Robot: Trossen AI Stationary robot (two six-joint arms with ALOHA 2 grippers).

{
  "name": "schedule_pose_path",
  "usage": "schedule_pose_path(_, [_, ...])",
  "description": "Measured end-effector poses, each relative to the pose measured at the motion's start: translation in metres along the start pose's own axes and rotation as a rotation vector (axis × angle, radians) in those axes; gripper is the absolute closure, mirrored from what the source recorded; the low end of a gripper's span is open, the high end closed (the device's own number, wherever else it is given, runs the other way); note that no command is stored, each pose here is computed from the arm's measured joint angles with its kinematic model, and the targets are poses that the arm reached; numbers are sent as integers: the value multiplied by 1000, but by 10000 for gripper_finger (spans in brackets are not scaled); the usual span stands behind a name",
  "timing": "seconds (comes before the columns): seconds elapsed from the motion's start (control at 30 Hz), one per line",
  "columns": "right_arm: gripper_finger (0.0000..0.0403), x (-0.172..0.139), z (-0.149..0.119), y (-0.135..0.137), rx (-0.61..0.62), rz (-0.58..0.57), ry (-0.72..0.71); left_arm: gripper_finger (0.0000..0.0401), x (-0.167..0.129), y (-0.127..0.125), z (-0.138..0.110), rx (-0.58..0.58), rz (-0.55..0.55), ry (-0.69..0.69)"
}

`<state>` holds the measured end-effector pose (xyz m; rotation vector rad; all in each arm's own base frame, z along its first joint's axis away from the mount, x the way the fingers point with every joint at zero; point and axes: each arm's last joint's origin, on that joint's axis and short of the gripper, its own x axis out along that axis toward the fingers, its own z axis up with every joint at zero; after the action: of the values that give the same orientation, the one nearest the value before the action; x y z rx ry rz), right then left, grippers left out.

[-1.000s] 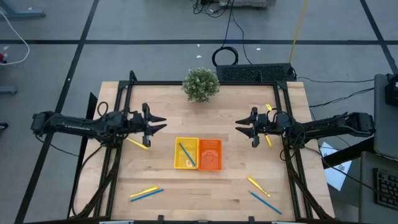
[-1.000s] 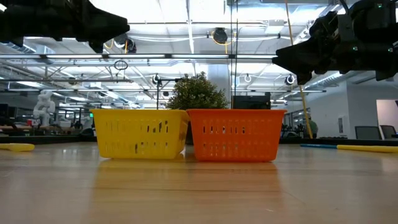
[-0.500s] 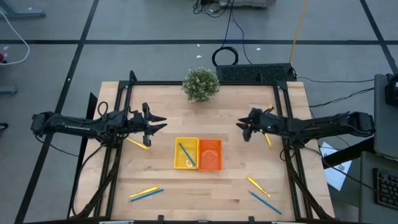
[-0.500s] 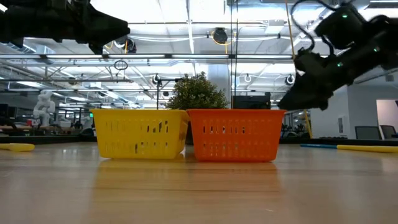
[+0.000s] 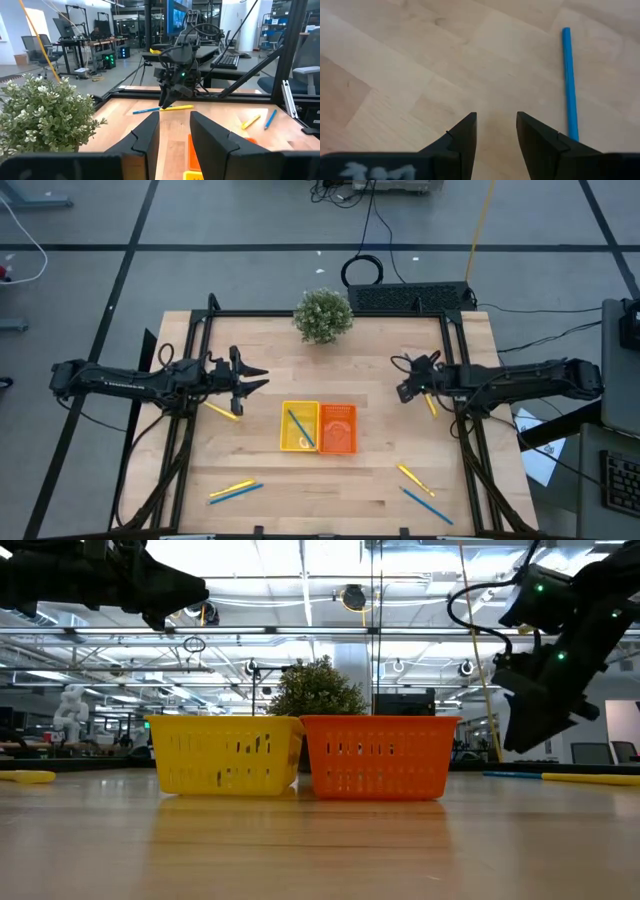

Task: Sort pens & pencils
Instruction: Put the top blue pencil into the yellow bin

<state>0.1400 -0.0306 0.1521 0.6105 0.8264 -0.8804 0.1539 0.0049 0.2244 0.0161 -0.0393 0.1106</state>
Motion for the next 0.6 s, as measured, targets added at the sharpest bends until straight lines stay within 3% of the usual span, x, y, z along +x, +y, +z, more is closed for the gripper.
schedule_pose_path(0.33, [286,-22,8,0,57,-215,-6,286,0,0,0,1,0,0])
schedule_pose_path(0.6, [324,-20,1,-5,53,-404,102,286,0,0,0,-1,0,4])
